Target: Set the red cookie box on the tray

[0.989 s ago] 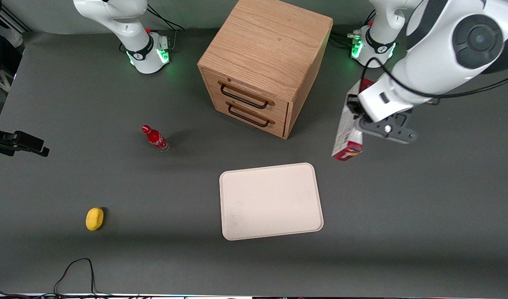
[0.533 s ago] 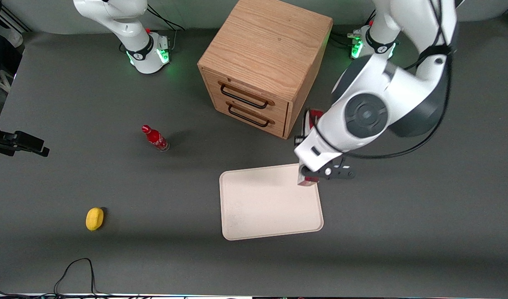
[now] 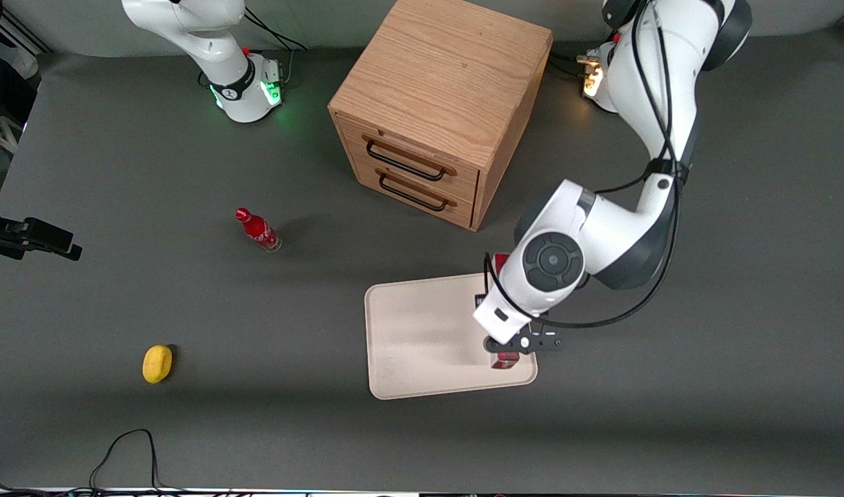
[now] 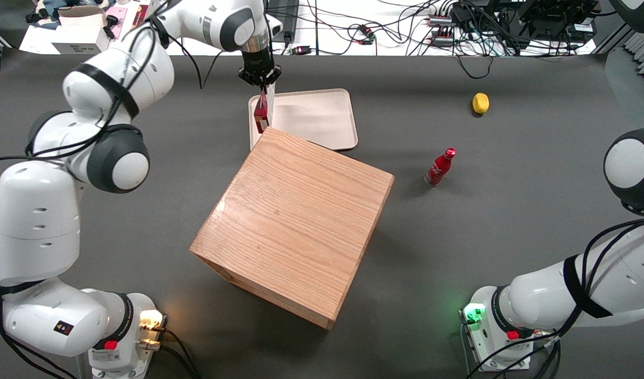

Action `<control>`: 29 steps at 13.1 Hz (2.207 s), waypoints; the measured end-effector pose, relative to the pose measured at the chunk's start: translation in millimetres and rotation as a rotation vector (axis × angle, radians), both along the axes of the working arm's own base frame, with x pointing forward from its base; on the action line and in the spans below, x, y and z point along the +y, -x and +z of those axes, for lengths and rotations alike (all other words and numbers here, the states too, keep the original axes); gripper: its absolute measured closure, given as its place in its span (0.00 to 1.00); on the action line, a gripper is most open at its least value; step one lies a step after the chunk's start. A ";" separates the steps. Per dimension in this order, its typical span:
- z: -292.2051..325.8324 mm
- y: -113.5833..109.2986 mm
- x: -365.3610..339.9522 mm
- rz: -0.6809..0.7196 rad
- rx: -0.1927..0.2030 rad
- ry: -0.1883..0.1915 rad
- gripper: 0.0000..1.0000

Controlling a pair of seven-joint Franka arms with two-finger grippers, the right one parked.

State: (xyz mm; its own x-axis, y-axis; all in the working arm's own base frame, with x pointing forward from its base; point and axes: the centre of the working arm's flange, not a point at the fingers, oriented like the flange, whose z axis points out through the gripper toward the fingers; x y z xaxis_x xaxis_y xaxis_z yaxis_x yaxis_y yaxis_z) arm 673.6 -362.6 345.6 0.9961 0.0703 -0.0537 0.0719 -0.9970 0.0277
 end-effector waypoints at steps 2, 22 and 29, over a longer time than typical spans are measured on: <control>-30.0 -4.0 6.3 0.021 0.021 -0.019 0.98; 212.8 101.5 204.9 -0.012 0.008 -0.034 0.00; 256.6 187.4 300.7 -0.136 -0.026 -0.061 0.00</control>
